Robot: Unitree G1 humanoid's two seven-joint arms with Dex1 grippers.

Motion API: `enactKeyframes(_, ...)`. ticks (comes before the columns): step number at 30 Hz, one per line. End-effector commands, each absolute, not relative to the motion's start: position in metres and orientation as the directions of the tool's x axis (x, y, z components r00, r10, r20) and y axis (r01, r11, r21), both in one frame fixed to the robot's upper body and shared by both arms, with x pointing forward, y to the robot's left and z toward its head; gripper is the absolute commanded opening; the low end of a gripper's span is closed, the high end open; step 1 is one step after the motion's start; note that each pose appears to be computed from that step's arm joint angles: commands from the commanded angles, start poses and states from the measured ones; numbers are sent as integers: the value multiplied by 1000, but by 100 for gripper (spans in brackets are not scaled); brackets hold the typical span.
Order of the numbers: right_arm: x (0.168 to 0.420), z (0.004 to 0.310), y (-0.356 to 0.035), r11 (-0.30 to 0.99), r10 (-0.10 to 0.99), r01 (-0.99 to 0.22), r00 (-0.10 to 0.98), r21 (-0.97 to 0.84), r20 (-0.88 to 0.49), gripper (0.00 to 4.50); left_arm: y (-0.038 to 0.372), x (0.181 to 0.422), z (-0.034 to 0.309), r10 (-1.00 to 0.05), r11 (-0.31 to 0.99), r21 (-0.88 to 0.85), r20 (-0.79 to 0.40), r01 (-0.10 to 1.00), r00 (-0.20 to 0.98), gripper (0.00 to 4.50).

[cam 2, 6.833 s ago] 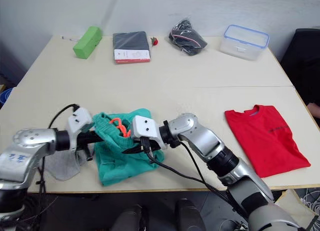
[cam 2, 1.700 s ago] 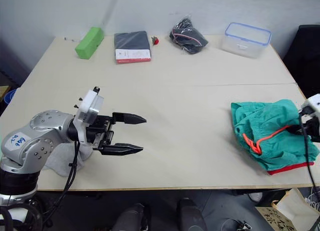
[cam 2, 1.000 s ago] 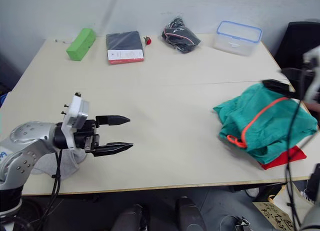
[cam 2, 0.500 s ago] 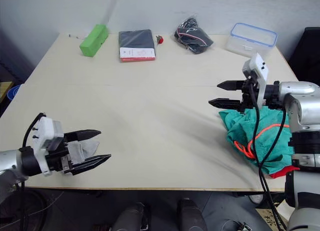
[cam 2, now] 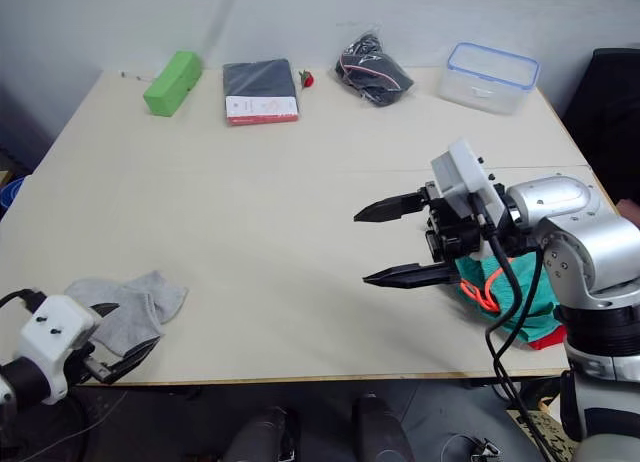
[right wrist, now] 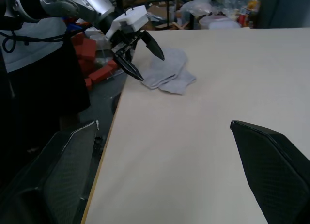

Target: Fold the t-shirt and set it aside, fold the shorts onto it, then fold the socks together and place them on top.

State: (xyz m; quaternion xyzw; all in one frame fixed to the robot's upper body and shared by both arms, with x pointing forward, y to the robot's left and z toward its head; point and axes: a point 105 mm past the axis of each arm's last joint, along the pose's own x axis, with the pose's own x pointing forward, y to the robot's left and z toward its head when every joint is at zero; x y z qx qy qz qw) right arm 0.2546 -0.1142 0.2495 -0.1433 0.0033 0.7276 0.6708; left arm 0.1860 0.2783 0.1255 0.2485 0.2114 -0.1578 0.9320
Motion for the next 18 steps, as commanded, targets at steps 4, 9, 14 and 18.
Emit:
enactKeyframes(4,249,253,-107,-117,979,-970,-78,-212,-186,446,279,197,120,-187,852,361,-469,380,863,450)
enactKeyframes(9,247,253,-105,-112,981,-969,-73,-220,-179,446,280,207,104,-192,907,240,-493,345,848,450)
enactKeyframes(14,247,253,-105,-96,983,-969,-56,-227,-174,446,282,214,84,-193,926,173,-545,335,816,450)
enactKeyframes(18,250,253,-105,-70,986,-971,-32,-231,-166,450,277,218,75,-219,935,117,-553,336,804,389)
